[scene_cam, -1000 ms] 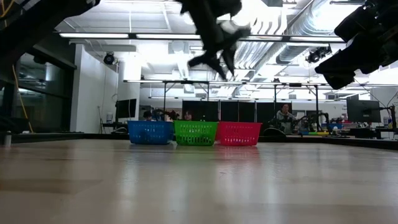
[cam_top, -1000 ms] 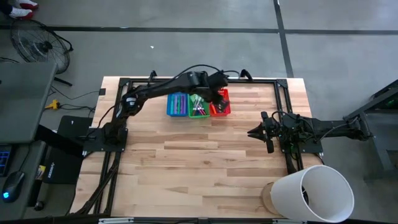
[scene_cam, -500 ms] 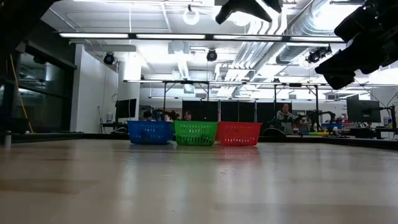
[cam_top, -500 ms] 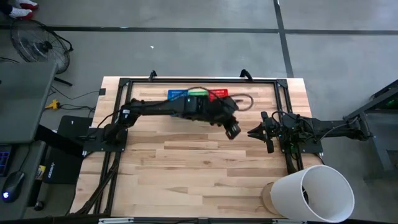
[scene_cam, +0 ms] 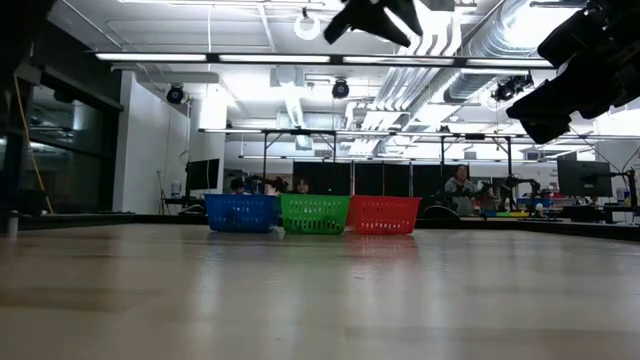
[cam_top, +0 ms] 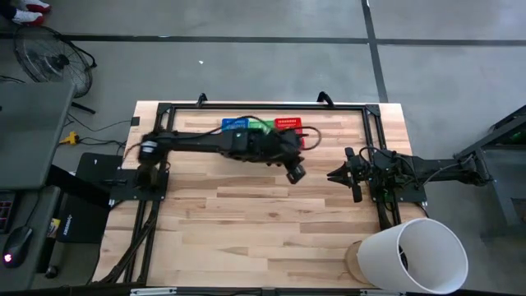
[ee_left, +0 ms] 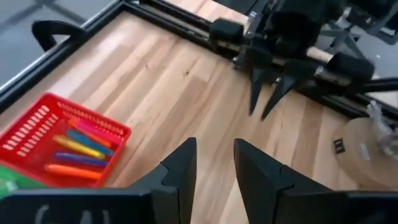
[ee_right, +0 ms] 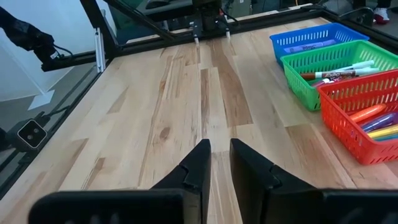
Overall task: Pick & Place Markers
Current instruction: Return to Home Position
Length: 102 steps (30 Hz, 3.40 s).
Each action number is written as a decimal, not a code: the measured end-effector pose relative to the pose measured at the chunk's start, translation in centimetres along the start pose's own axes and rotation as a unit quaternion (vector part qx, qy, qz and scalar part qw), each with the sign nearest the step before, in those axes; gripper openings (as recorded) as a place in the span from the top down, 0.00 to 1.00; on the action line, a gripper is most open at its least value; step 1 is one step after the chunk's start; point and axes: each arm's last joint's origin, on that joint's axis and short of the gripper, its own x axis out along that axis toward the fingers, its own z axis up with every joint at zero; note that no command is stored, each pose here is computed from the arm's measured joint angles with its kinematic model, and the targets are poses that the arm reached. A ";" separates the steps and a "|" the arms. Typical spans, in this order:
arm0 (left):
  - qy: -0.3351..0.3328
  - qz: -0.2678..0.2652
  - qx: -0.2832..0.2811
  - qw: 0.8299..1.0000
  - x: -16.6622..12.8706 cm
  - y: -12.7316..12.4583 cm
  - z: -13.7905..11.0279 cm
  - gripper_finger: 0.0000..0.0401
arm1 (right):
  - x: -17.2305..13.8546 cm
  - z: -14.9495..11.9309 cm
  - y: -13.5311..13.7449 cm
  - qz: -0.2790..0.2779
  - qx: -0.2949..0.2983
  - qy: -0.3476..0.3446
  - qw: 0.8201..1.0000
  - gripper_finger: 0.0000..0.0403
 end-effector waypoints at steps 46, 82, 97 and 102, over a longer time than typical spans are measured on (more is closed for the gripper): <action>-0.350 -0.212 0.051 0.911 -10.0 15.0 -27.6 0.74 | 0.0 0.0 0.0 0.000 0.000 -0.001 1.000 0.88; -0.300 -0.196 0.116 0.926 -15.2 18.1 -31.1 0.74 | 0.1 0.0 0.0 0.000 0.000 0.001 1.000 0.87; -0.277 -0.211 0.126 0.929 -14.9 18.0 -31.4 0.74 | 0.1 -0.1 0.0 -0.001 0.001 0.007 1.000 0.87; -0.277 -0.210 0.126 0.929 -14.9 18.0 -31.4 0.74 | 0.1 -0.1 0.0 -0.001 0.001 0.007 1.000 0.87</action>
